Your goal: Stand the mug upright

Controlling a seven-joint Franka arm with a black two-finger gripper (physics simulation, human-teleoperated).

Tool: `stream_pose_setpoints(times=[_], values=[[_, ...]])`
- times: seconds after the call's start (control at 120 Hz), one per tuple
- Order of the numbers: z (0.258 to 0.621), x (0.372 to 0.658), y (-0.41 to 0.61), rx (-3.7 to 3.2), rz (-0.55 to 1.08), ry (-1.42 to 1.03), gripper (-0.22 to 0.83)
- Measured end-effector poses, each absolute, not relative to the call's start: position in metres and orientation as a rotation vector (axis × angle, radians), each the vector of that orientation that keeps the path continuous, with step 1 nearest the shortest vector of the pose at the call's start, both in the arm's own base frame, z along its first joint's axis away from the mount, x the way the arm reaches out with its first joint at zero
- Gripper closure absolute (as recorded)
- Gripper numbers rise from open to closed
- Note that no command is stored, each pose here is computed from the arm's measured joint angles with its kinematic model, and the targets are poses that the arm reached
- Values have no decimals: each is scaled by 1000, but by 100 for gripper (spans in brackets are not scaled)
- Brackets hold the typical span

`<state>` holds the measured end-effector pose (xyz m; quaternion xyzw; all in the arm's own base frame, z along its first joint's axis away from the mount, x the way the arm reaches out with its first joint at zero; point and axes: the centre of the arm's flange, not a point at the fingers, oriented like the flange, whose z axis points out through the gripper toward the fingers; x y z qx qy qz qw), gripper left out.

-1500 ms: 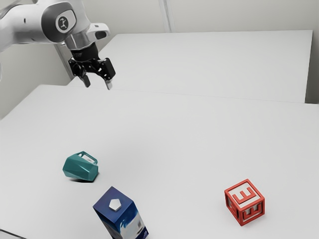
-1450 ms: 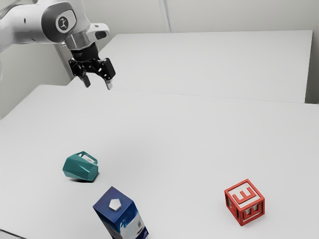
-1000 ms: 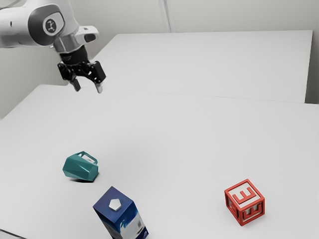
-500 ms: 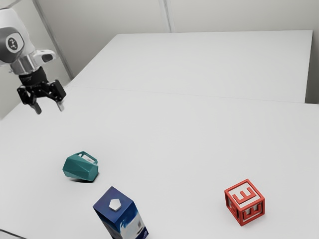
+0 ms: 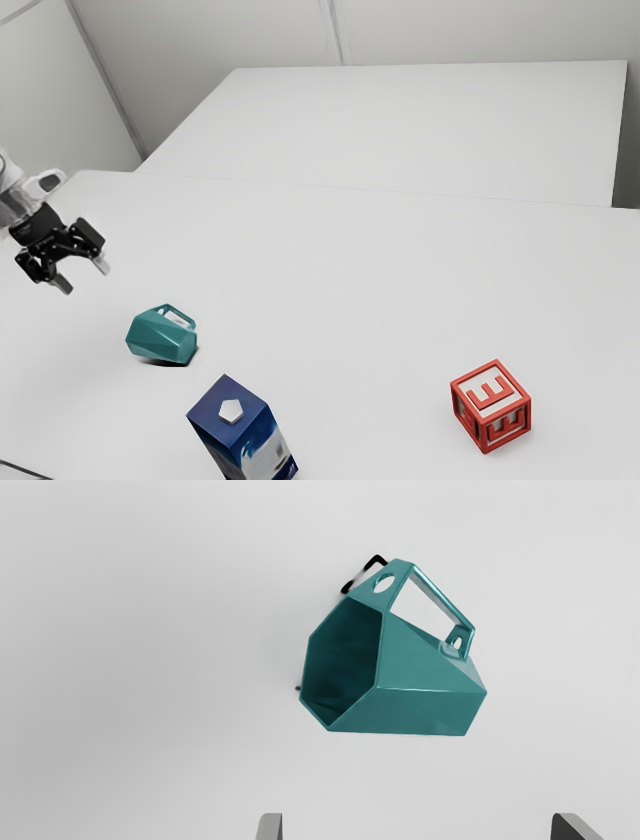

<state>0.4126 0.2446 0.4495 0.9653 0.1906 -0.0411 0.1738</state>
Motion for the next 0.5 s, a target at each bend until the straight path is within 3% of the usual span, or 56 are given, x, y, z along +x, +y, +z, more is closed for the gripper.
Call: stream_pose_setpoints(times=[0.308,0.5], values=[[412,408,259,2606,96,447,2],[385,410,264,2548,149,366,2]])
